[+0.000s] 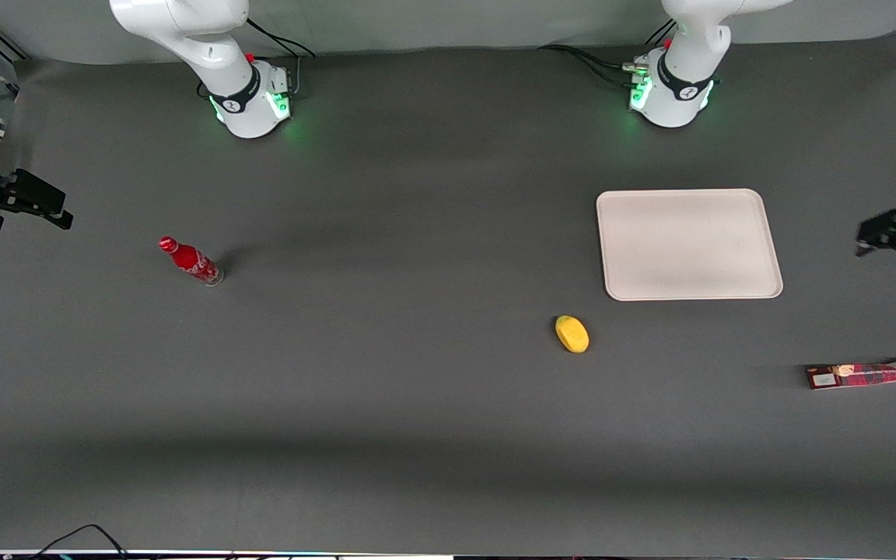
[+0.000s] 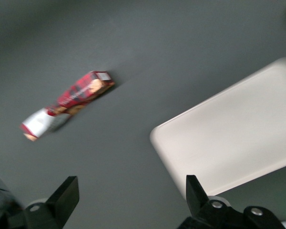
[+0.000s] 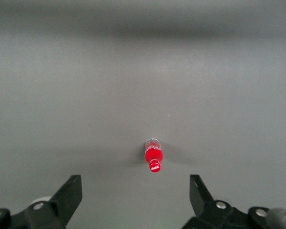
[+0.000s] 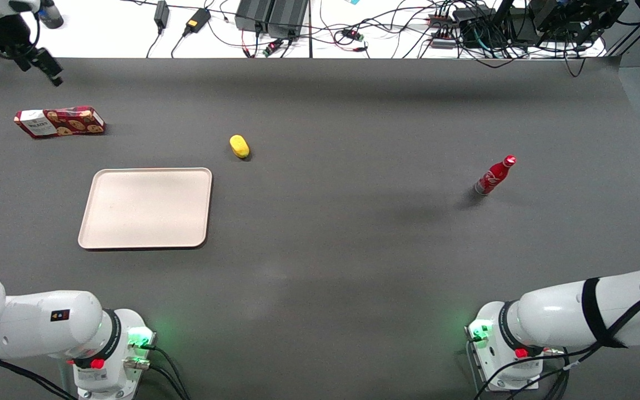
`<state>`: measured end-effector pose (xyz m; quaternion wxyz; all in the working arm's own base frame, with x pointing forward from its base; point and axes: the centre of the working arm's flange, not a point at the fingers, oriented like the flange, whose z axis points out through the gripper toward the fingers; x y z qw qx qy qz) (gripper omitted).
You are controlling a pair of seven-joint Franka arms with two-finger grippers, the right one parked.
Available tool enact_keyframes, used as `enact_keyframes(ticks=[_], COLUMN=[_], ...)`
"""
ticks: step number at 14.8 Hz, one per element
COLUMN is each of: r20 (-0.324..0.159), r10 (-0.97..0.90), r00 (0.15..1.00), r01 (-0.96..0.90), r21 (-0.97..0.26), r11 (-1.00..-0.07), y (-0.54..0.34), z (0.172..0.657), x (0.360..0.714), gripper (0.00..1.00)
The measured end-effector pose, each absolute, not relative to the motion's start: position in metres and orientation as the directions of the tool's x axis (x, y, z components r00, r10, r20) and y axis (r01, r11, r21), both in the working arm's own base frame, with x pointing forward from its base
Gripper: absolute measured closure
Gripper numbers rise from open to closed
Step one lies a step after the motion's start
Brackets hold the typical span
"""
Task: Place red cookie box on tray
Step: 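Lower the open left gripper over the red tartan shortbread box, then close the left gripper on the box end and tip it upright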
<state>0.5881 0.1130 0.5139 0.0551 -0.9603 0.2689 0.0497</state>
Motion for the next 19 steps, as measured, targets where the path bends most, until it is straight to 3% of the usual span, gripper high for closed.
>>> enact_keyframes(ticks=[3,5,8,14,19], r20=[-0.191,-0.197,-0.204,-0.163,-0.163], r10=[-0.769,-0.868,-0.933,-0.967,-0.973], r00=[0.61,0.455,0.296,0.197,0.163], r01=[-0.791,-0.89,-0.955,-0.98,-0.986], r21=[-0.086,-0.081,-0.06,-0.049,-0.068], r11=[-0.606,-0.448,-0.29,-0.191,-0.153], y=[0.17,0.21,0.254,0.254,0.267], z=[0.473,0.438,0.393,0.305,0.247], x=[0.615,0.629,0.647,0.69,0.694], gripper=[0.0,0.0,0.0,0.0,0.0])
